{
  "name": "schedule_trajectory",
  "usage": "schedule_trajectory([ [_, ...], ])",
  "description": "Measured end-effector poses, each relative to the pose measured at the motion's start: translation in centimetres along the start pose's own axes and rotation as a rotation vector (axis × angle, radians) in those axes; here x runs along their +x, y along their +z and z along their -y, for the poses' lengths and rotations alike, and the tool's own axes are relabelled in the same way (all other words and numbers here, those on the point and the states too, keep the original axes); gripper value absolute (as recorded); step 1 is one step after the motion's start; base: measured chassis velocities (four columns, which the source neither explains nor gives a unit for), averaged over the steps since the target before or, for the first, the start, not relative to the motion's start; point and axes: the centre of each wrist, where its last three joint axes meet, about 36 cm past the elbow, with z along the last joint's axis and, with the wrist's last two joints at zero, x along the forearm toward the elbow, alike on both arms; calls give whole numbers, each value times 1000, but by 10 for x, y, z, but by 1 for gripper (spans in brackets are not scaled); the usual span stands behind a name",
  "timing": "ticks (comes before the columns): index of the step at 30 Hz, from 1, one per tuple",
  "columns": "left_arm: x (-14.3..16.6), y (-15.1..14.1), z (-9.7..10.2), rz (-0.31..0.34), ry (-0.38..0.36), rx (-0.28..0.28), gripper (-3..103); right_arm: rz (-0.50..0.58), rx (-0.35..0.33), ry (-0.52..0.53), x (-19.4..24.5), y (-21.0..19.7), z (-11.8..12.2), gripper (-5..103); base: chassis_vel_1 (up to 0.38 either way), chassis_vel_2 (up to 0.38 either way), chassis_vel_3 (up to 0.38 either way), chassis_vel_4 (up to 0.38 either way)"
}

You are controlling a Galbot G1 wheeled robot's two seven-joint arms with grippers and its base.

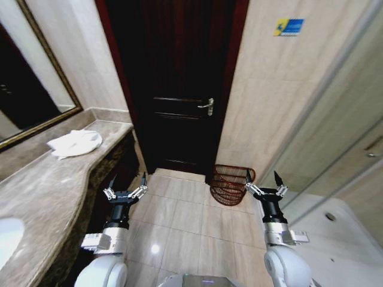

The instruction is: Discard the used towel into the hamper.

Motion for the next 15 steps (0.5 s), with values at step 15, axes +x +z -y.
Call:
schedule_trajectory([
  [15, -1, 5, -1, 0, -45, -14, 100, 2, 7, -4, -1, 4, 2, 100, 119, 109, 120, 112],
])
